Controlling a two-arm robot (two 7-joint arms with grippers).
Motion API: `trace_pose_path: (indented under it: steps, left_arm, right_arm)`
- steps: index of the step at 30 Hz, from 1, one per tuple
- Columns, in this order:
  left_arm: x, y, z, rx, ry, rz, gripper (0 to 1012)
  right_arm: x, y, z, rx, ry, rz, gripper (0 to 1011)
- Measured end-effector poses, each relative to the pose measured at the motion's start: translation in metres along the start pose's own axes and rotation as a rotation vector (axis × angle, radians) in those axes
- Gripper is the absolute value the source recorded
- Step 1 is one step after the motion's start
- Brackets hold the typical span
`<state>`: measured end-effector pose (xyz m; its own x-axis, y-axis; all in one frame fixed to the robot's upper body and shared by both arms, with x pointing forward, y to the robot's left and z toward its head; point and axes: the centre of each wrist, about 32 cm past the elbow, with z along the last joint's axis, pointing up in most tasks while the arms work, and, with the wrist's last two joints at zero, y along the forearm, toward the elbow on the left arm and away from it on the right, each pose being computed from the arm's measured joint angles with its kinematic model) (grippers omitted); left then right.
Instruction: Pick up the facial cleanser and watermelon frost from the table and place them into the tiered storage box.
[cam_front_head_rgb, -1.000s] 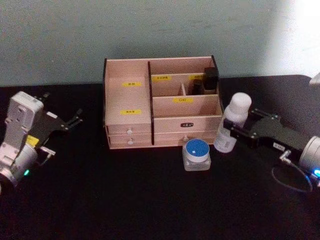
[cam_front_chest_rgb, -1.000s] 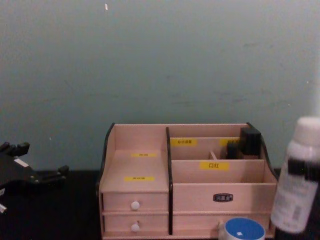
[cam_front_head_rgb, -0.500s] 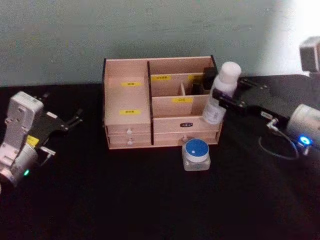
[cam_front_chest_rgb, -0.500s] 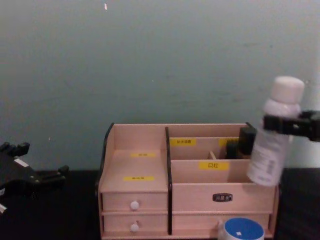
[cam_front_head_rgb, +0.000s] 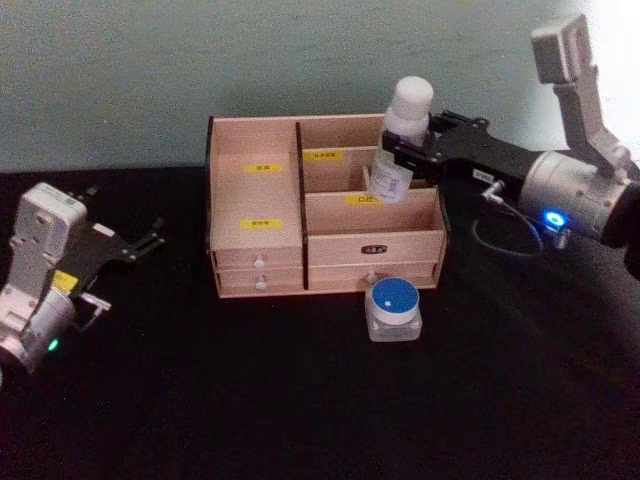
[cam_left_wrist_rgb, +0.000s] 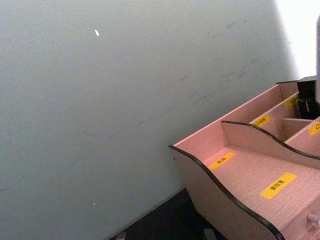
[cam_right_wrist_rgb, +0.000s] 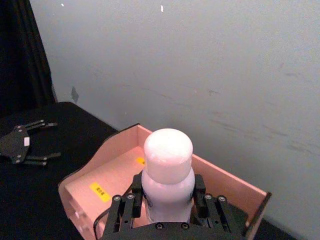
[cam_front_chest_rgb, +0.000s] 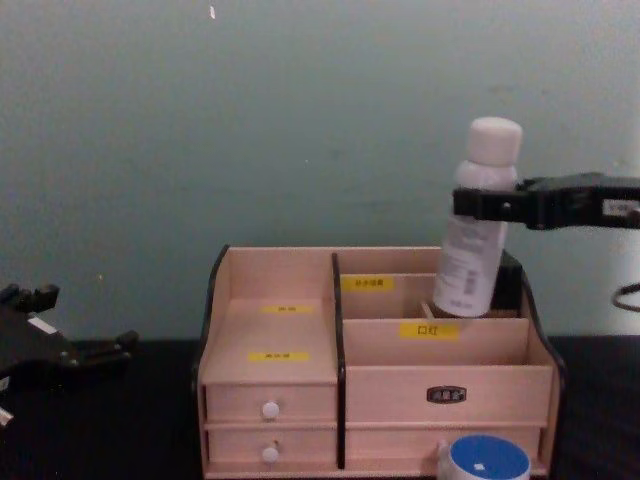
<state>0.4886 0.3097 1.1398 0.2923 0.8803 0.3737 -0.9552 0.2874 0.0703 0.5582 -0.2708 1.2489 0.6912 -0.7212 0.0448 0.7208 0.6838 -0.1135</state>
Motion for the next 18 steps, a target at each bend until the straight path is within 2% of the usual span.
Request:
trace_pose_path:
  steps: [7,18]
  left_arm:
    - [0.0,0.0,0.0,0.0,0.0,0.0,1001]
    - [0.0,0.0,0.0,0.0,0.0,0.0,1001]
  right_arm:
    - [0.005,0.024,0.005,-0.011,0.004,0.012,600]
    - [0.009,0.051,0.008,-0.024,0.013,0.02,600]
